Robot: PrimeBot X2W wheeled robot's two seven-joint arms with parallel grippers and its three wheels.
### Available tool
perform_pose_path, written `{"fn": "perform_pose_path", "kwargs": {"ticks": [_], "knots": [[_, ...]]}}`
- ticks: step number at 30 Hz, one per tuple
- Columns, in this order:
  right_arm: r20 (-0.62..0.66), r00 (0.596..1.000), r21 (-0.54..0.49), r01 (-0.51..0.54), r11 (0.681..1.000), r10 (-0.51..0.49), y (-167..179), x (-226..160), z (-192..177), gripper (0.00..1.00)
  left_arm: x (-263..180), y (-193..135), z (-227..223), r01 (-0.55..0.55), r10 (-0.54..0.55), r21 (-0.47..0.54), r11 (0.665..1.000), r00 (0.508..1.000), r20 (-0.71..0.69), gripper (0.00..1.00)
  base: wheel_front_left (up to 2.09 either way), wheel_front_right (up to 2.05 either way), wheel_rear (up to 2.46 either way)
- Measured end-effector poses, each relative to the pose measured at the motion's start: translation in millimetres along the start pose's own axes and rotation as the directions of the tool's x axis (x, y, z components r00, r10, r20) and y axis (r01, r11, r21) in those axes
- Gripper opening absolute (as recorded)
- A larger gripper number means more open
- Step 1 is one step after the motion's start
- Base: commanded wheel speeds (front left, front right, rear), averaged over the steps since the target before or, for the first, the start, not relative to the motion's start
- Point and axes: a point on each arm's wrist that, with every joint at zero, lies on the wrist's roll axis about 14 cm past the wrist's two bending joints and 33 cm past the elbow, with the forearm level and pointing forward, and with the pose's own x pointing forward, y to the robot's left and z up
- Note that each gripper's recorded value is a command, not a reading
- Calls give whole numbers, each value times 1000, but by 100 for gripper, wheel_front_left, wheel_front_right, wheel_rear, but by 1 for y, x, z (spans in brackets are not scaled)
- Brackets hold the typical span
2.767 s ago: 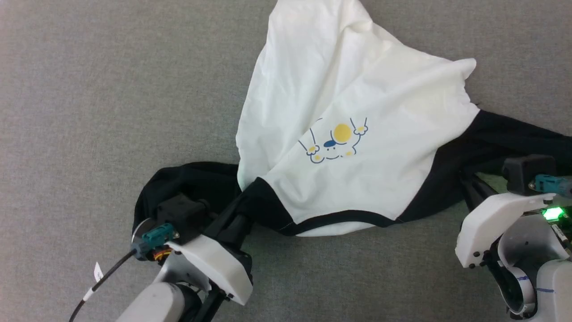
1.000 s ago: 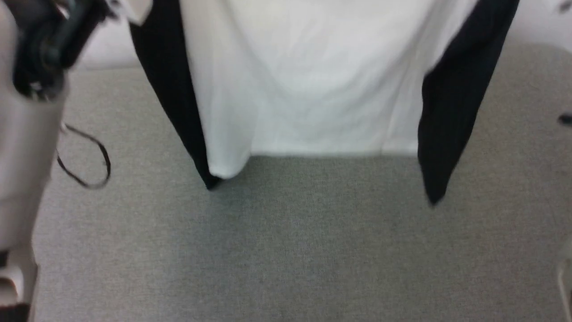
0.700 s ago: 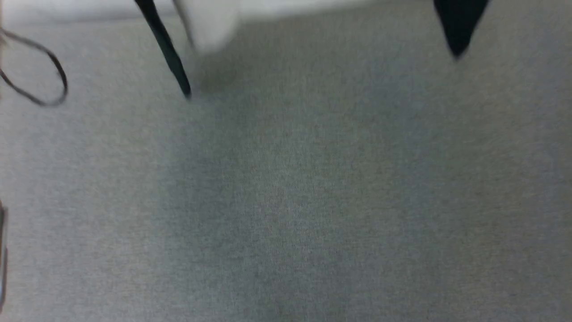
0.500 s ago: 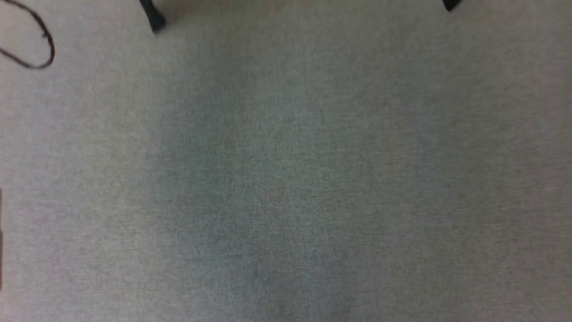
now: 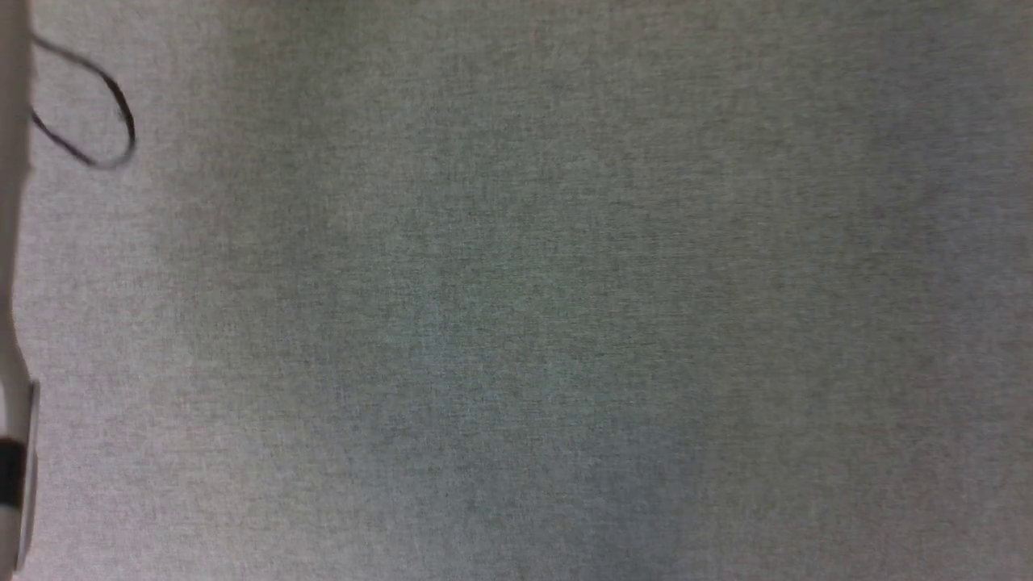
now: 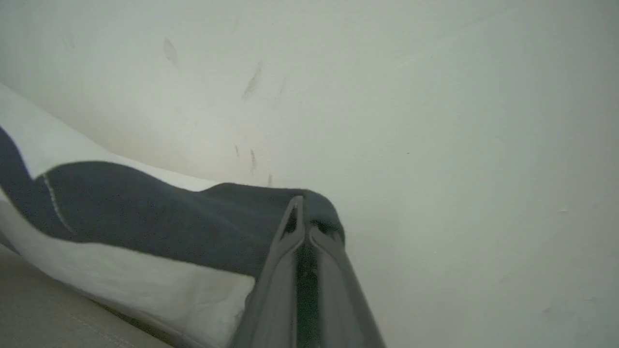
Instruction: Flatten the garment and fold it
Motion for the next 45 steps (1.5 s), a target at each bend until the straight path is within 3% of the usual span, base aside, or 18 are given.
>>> {"fn": "perform_pose_path", "kwargs": {"ticks": [6, 10, 18, 28, 36, 45], "knots": [[-41, 996, 82, -75, 994, 78, 27, -28, -35, 0, -36, -18, -37, 88, -85, 23, 996, 991, -108, 0, 0, 0, 0], [-74, 992, 141, -90, 986, 101, 35, -64, -46, 0, -75, -35, -48, 110, -111, -18, 994, 980, -168, 0, 0, 0, 0], [-134, 987, 242, -60, 968, 94, 50, -152, -51, 0, -160, -66, -52, 62, -93, -130, 990, 965, -245, 0, 0, 0, 0], [-247, 968, 350, 53, 935, 37, 66, -255, -57, 0, -266, -103, -61, -9, -70, -194, 981, 916, -395, 0, 0, 0, 0], [-339, 941, 357, 119, 926, 10, 74, -322, -59, 0, -330, -134, -59, -2, -140, -268, 963, 849, -510, 0, 0, 0, 0], [-502, 863, 387, 159, 908, 63, 94, -385, -78, 0, -388, -166, -61, 32, -255, -351, 936, 750, -610, 0, 0, 0, 0]]}}
